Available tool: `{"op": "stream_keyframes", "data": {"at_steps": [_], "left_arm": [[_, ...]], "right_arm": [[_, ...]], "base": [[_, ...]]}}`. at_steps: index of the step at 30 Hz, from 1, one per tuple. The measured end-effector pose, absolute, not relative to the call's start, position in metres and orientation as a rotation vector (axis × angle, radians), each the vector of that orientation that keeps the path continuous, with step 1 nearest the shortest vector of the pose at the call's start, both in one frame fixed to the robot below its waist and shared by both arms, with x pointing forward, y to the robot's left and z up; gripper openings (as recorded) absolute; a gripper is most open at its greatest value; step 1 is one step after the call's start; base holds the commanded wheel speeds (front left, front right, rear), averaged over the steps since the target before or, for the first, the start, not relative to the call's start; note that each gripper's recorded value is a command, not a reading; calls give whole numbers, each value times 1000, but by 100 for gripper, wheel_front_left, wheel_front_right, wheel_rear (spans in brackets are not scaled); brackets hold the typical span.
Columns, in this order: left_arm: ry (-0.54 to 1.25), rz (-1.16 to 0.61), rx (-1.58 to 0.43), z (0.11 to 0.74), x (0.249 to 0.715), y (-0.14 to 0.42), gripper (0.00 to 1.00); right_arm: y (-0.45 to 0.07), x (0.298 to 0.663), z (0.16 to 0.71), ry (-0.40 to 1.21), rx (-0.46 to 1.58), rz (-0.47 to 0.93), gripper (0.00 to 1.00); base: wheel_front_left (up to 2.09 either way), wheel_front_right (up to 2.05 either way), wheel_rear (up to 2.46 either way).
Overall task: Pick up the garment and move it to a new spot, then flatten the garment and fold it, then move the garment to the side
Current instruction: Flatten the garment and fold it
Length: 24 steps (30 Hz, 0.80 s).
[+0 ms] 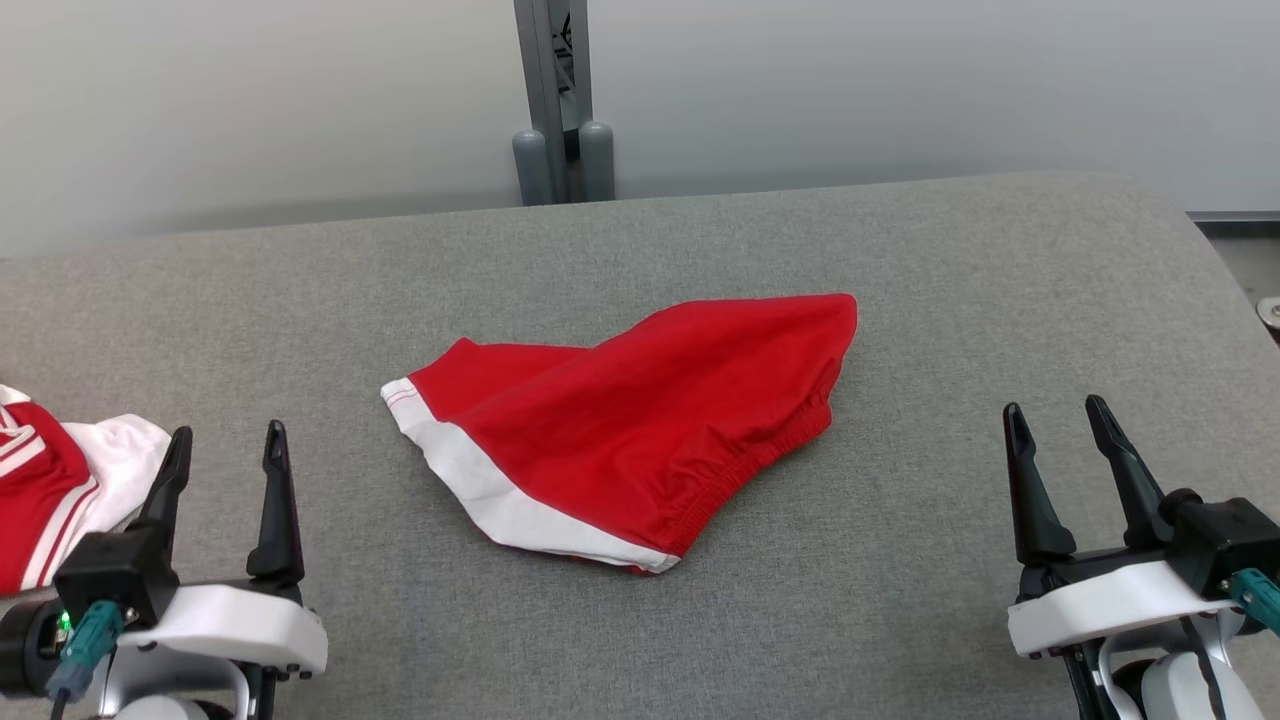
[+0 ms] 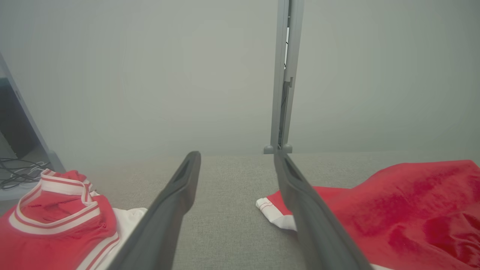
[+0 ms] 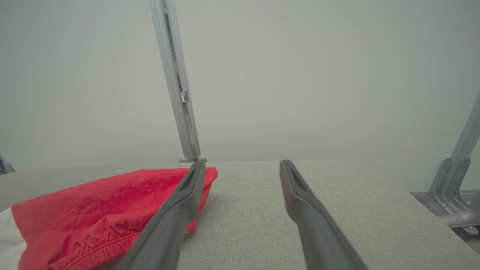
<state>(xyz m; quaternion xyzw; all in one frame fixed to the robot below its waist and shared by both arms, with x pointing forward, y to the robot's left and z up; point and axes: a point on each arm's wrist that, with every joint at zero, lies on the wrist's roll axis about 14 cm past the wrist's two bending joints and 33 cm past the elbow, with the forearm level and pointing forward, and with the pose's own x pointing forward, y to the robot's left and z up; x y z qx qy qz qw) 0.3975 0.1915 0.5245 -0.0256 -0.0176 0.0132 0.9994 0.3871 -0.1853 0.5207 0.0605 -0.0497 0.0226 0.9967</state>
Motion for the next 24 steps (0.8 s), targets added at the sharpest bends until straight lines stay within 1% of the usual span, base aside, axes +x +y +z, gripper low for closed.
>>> {"op": "stream_keyframes", "data": {"at_steps": [5,11,15,18,24], "left_arm": [[29,-50,-69,522,419,178,100],[228,-146,-84,497,461,165,100],[374,-195,-100,466,484,155,100],[484,-195,-107,438,498,155,100],[645,-206,-126,388,511,148,100]], "right_arm": [[-182,396,517,-91,121,56,100],[-176,410,508,-67,127,72,100],[-179,418,498,-51,127,65,100],[-178,424,489,-30,131,65,100],[-182,432,475,-1,126,57,100]], "base": [[0,0,0],[0,0,0],[0,0,0],[0,0,0],[0,0,0]]}}
